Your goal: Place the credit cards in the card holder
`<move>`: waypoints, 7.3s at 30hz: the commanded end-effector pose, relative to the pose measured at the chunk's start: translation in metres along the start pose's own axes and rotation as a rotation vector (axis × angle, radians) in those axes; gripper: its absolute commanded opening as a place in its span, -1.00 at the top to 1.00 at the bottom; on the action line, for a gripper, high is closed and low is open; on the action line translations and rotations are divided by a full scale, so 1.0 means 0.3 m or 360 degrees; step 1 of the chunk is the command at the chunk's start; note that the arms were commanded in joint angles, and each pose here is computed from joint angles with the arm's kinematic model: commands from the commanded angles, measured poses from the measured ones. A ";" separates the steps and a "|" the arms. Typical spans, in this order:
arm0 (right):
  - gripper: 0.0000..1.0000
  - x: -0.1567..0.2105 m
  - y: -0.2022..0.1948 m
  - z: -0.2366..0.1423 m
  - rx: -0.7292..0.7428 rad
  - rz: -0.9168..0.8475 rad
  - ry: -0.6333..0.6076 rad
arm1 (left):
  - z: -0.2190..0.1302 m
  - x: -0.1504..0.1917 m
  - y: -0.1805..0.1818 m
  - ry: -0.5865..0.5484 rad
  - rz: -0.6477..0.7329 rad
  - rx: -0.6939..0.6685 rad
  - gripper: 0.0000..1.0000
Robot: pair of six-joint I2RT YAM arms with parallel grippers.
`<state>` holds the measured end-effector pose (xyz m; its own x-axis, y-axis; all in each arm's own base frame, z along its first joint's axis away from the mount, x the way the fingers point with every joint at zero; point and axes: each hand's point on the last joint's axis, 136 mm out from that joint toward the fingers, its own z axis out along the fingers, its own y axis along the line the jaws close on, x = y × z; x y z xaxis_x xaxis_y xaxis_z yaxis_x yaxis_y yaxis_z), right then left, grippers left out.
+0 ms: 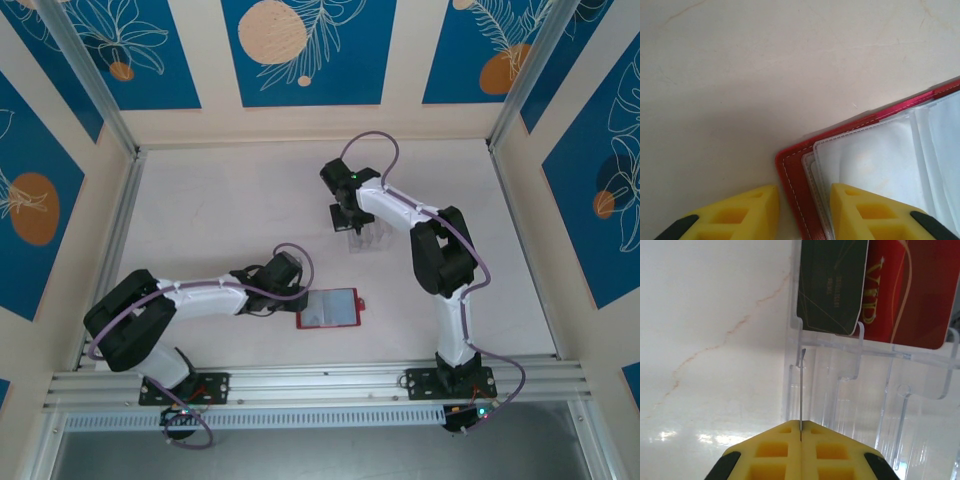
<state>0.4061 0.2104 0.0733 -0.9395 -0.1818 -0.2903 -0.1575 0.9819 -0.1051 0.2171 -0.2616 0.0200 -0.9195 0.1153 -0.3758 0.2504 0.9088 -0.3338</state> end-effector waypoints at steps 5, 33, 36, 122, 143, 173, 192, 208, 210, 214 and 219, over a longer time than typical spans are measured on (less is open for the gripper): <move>1.00 -0.042 0.036 -0.196 -0.0150 -0.0031 -0.0142 | 0.030 0.092 0.034 0.0120 0.0010 -0.0046 0.36; 1.00 0.478 0.241 -0.298 -0.1377 0.0463 -0.0318 | 0.031 0.106 0.052 0.0157 0.0049 -0.0089 0.51; 1.00 0.490 0.242 -0.283 -0.1396 0.0502 -0.0319 | 0.034 0.108 0.052 0.0162 0.0049 -0.0087 0.53; 1.00 0.763 0.274 -0.091 -0.1196 0.0442 -0.0191 | 0.036 0.112 0.052 0.0190 0.0053 -0.0107 0.59; 1.00 0.710 0.239 -0.044 -0.1089 0.0517 -0.0206 | 0.033 0.115 0.052 0.0193 0.0055 -0.0108 0.59; 1.00 0.817 0.244 -0.034 -0.1065 0.0504 -0.0030 | 0.037 0.119 0.058 0.0193 0.0046 -0.0118 0.59; 1.00 0.811 0.266 0.022 -0.0985 0.0550 0.0063 | 0.027 0.128 0.068 0.0191 0.0052 -0.0129 0.58; 1.00 0.792 0.218 0.036 -0.0826 0.0722 -0.0028 | 0.030 0.130 0.056 0.0189 0.0062 -0.0124 0.57; 1.00 0.793 0.210 0.037 -0.0809 0.0732 -0.0036 | 0.034 0.132 0.056 0.0197 0.0065 -0.0126 0.57; 1.00 0.782 0.207 0.036 -0.0796 0.0744 -0.0051 | 0.035 0.128 0.052 0.0197 0.0068 -0.0121 0.57; 1.00 0.765 0.228 0.038 -0.0803 0.0721 -0.0043 | 0.035 0.129 0.052 0.0201 0.0073 -0.0123 0.57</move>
<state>0.1941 0.2678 0.0239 -0.9323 0.2614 -0.2501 0.0448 0.7694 0.6372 0.2170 -0.2636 0.0198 -0.9128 0.1252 -0.3886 0.2595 0.9127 -0.3156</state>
